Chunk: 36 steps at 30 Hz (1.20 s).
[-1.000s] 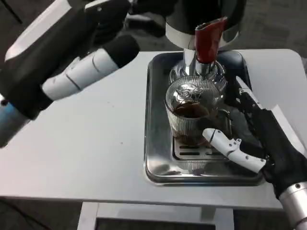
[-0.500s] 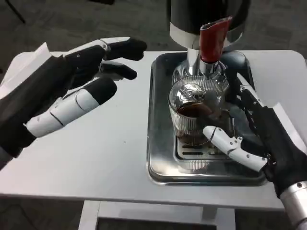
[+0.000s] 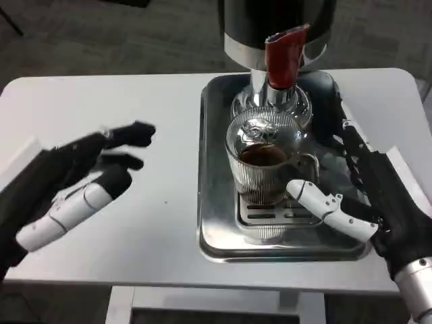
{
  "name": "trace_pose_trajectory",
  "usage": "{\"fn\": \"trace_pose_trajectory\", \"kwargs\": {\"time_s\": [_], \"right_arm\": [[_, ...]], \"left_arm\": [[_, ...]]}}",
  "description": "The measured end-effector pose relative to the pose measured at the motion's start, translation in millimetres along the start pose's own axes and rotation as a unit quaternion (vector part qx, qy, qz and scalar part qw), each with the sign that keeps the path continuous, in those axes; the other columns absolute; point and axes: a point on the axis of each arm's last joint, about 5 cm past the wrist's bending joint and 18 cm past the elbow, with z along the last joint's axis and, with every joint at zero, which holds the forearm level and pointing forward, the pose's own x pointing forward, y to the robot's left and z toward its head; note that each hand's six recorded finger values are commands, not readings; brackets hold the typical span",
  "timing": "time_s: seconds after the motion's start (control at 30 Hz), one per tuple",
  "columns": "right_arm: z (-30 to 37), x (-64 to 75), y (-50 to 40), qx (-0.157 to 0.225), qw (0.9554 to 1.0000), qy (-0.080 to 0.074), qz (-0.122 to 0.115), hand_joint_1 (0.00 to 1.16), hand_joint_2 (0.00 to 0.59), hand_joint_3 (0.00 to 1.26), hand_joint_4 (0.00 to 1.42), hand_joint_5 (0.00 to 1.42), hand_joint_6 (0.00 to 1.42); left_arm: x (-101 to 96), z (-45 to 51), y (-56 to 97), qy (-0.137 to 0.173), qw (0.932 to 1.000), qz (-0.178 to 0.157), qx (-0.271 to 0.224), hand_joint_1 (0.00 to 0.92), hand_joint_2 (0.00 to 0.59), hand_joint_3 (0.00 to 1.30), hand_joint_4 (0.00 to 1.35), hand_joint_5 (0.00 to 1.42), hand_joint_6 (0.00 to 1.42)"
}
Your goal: Grasp the cup under the faucet to collect the drink, then remove the cup.
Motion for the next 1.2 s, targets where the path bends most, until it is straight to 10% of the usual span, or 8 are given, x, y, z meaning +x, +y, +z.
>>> {"fn": "trace_pose_trajectory", "kwargs": {"time_s": [1.2], "right_arm": [[-8.4,6.6,4.6,0.006,1.0,-0.001,0.001,0.59,0.236,0.0,0.0,0.08,0.18]], "left_arm": [[-3.9,4.6,-9.0,-0.012,0.9997,0.018,0.014,0.069,0.137,0.26,0.21,0.32,0.3]]}}
